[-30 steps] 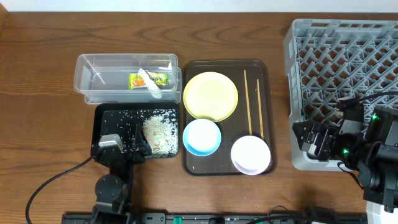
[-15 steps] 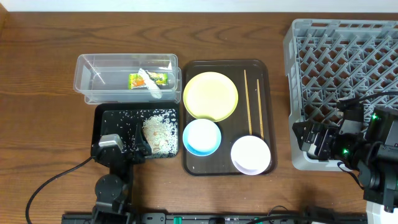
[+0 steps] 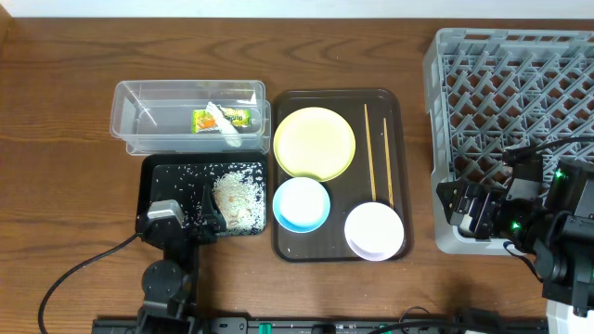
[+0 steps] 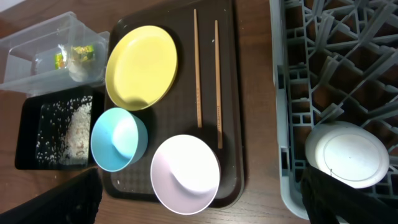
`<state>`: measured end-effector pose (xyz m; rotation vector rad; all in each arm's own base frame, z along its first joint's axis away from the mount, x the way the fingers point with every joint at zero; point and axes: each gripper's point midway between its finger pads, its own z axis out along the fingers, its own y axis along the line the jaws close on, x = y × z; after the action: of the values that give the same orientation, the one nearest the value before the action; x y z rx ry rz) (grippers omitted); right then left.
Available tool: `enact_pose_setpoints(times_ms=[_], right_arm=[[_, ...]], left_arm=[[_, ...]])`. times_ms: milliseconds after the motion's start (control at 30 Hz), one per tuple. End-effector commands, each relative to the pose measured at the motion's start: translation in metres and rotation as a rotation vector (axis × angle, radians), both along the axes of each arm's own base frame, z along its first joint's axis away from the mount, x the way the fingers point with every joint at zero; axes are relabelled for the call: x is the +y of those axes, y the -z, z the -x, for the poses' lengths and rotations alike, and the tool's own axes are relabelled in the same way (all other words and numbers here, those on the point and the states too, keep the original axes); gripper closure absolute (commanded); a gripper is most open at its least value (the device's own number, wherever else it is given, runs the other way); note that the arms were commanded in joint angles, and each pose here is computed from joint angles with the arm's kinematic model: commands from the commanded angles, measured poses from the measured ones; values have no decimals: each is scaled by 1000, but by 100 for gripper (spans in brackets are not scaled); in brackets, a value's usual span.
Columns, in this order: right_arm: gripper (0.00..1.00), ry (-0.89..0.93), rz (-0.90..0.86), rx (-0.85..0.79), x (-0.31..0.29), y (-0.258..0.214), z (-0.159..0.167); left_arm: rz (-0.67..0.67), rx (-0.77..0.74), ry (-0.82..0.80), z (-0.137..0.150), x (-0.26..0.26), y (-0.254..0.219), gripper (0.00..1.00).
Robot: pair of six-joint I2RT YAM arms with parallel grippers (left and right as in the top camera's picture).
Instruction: Sort waste into correct bins and load items into the dishwasher rack
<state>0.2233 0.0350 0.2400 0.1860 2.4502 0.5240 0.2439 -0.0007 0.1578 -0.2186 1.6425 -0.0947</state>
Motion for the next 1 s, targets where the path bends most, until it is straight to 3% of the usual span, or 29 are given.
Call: enact_pose_setpoints(times_ms=[0, 567, 800, 967], right_arm=[[1, -16, 1, -15, 4, -5, 0], [1, 25, -43, -7, 5, -8, -2], [1, 163, -168, 55, 6, -9, -3], [1, -62, -131, -14, 24, -14, 3]], left_arm=[[-28, 59, -12, 1, 3, 18, 6], [-26, 58, -4, 1, 1, 18, 7], [2, 78, 215, 3, -36, 23, 7], [48, 56, 412, 10, -70, 16, 6]])
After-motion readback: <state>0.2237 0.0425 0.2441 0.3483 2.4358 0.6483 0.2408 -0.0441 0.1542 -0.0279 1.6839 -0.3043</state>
